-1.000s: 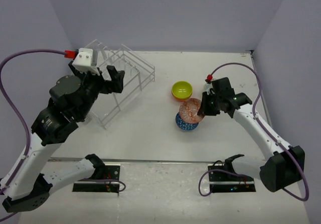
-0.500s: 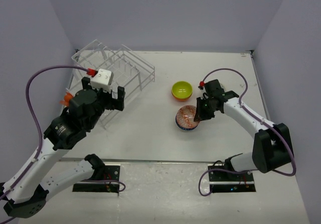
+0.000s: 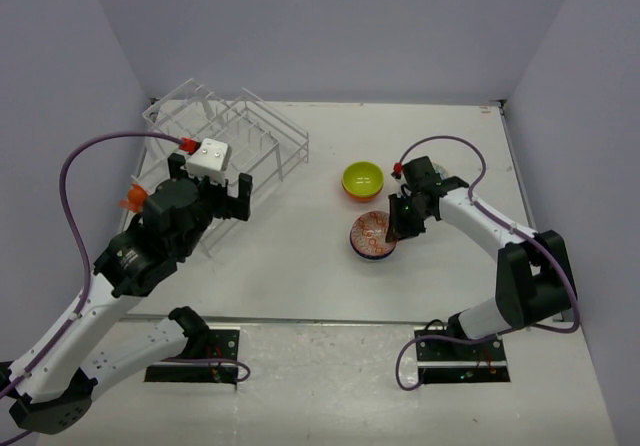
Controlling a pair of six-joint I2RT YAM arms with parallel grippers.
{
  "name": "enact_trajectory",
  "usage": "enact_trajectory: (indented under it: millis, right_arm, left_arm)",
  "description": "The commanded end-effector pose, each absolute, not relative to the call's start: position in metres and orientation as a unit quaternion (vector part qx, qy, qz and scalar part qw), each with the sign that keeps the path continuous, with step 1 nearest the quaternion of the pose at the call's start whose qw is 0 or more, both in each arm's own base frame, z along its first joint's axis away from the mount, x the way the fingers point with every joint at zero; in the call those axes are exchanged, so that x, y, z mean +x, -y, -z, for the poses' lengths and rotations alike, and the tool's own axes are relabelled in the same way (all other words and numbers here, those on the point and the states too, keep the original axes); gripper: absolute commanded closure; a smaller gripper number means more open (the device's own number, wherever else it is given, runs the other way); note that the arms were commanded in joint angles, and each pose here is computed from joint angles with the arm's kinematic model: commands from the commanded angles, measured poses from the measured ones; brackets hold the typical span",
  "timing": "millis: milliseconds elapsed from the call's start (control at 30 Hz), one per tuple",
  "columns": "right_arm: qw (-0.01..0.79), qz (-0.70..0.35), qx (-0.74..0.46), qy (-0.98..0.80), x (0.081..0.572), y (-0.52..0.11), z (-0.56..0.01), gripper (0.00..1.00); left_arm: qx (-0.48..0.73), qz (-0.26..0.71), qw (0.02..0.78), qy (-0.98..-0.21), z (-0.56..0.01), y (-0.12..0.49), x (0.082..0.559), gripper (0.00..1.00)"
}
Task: Unload the bowls from the dish rack
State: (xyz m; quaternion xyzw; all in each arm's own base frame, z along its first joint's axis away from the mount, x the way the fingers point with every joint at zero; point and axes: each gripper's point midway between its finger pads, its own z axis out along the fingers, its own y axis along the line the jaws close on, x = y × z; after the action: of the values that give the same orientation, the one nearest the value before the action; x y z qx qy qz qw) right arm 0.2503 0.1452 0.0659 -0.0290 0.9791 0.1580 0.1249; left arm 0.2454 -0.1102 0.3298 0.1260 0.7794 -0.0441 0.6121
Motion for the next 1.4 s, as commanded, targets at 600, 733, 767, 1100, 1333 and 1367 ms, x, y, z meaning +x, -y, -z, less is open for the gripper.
enact_trajectory:
  millis: [600,733,767,1100,1333,1367]
  right_arm:
    - [0.191,-0.081,-0.046,-0.977,0.268,-0.140,-0.111,0.55]
    - [0.194,-0.062,-0.041,-0.978,0.267,-0.132,-0.115,0.58]
    - [0.193,-0.058,-0.040,-0.979,0.266,-0.131,-0.114,0.60]
    - [0.180,-0.062,-0.032,-0.981,0.263,-0.132,-0.094,0.91]
    - [0.181,-0.073,-0.033,-0.980,0.262,-0.136,-0.088,0.91]
    - [0.183,-0.074,-0.034,-0.980,0.263,-0.137,-0.087,0.91]
  left_arm:
    - [0.120,0.048,0.639,-0.758,-0.348,0.105,0.244,0.00]
    - [0.124,0.051,0.638,-0.758,-0.348,0.108,0.245,0.00]
    - [0.124,0.052,0.638,-0.758,-0.348,0.108,0.245,0.00]
    - [0.128,0.053,0.637,-0.759,-0.344,0.109,0.244,0.00]
    - [0.129,0.051,0.634,-0.761,-0.338,0.109,0.245,0.00]
    - [0.128,0.051,0.634,-0.761,-0.338,0.110,0.246,0.00]
